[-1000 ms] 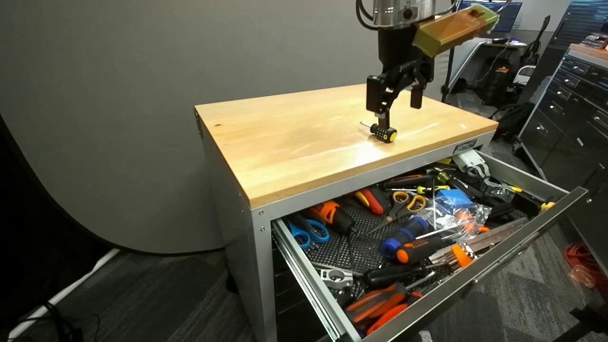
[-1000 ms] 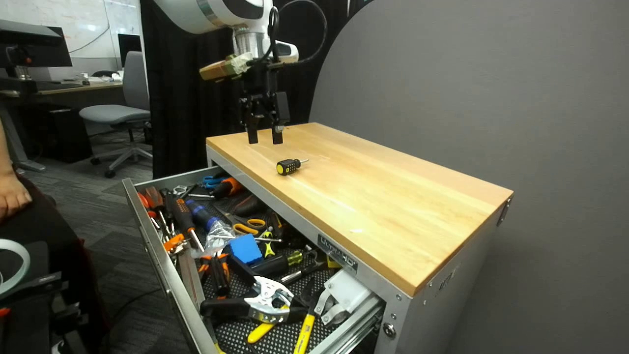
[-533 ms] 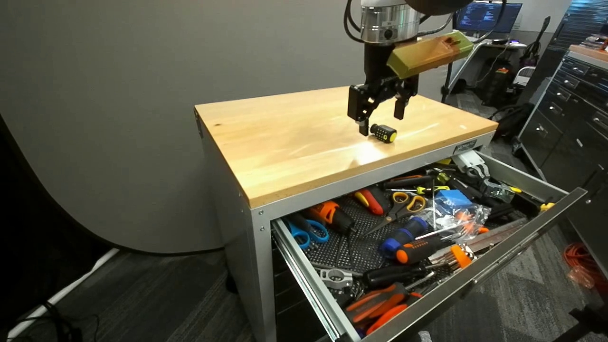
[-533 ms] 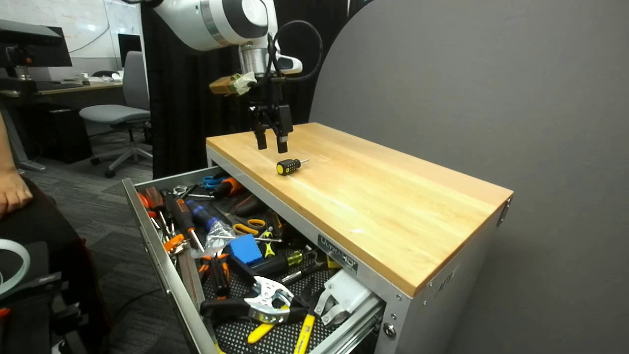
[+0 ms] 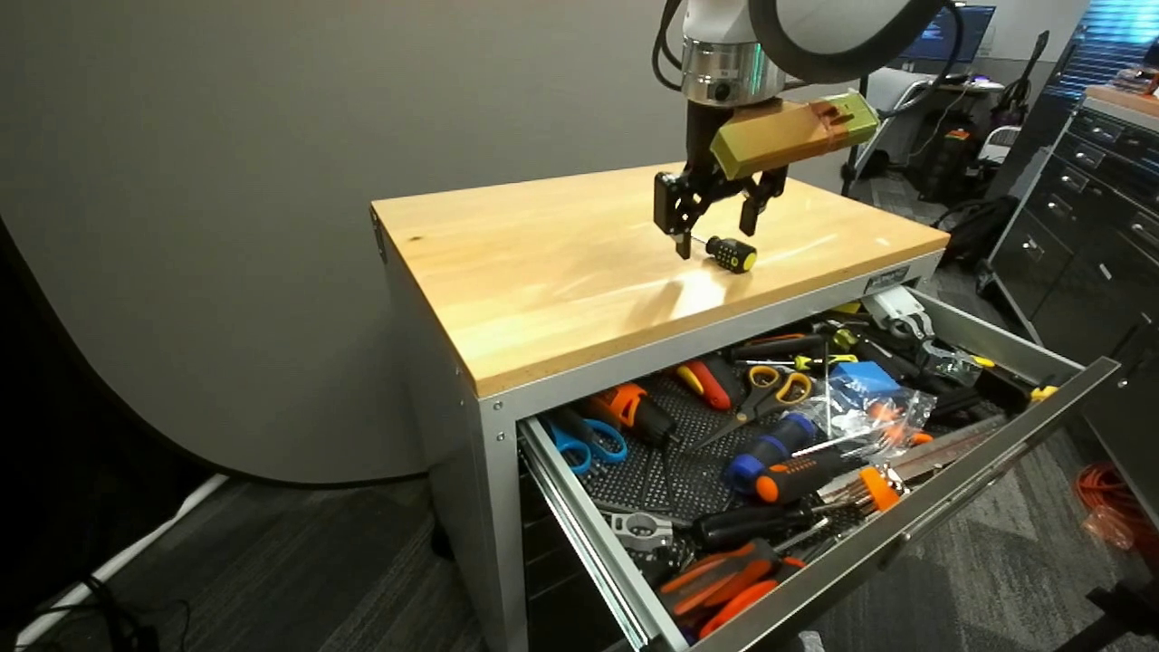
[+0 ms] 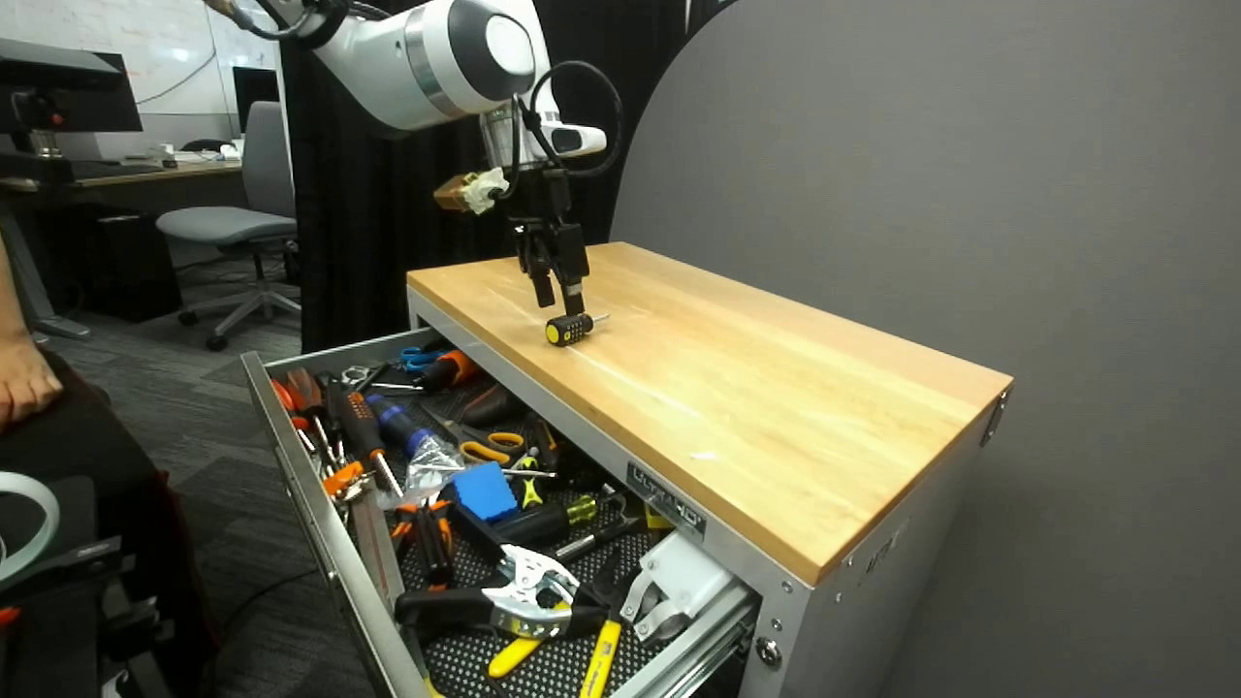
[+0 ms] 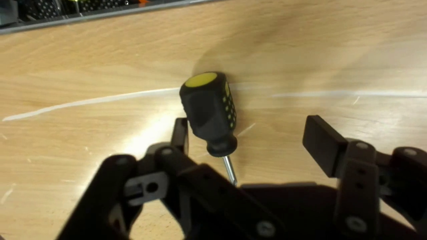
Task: Put the screwdriver in the drawer then close the drawer
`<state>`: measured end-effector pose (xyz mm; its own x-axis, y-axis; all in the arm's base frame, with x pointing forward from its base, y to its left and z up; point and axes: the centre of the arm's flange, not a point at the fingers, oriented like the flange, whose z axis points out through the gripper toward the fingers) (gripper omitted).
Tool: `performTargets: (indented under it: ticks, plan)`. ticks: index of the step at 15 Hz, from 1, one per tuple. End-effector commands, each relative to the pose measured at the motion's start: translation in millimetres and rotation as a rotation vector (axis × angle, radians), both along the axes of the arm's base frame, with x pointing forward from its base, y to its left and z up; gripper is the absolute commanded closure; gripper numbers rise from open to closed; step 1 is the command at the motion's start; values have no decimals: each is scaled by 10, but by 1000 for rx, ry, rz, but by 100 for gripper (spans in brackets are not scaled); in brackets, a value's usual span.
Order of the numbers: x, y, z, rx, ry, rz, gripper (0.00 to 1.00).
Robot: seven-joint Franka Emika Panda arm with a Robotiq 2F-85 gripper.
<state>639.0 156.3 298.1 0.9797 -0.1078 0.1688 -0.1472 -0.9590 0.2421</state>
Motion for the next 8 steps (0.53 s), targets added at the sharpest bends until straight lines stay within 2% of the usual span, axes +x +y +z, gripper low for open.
performTargets:
  ticks: [1, 6, 8]
  plan:
    - [8, -28, -24, -5, -30, -4, 44]
    - [-43, -227, 13, 22, -26, -31, 80]
    - [-75, -312, 32, 30, -31, -52, 86]
